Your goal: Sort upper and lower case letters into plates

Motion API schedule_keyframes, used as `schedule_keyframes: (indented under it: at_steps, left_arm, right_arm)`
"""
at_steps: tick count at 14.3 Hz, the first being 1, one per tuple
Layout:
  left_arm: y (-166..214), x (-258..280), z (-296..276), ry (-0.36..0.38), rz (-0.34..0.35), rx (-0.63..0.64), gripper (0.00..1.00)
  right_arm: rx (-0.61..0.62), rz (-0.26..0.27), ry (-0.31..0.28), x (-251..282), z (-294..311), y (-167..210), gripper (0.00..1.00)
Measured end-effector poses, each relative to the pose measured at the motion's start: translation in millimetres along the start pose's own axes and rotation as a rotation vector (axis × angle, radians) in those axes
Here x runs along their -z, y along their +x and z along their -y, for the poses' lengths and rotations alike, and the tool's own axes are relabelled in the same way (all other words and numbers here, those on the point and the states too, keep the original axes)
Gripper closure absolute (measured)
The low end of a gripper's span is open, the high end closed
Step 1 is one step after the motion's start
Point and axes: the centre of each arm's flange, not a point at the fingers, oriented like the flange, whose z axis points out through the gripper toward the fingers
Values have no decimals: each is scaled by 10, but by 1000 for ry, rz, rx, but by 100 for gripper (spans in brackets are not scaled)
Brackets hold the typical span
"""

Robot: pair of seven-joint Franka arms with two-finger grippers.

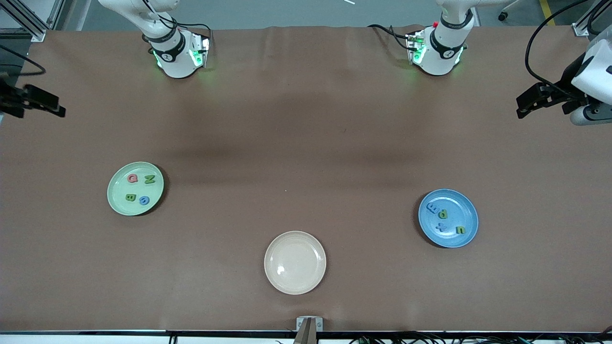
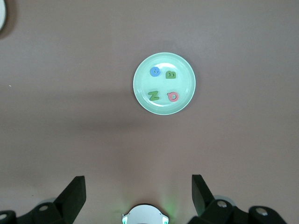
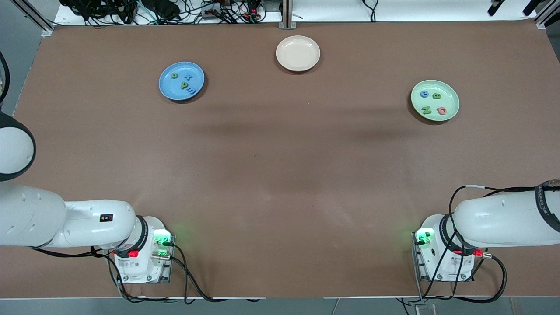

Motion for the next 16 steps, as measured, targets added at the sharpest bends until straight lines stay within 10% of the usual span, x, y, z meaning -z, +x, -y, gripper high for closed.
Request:
schedule_keyframes:
  at_steps: [16]
  left_arm:
    - [-5, -34, -44, -7, 8, -7, 0]
  right_arm:
    - [17, -86, -25, 60, 221, 257, 0]
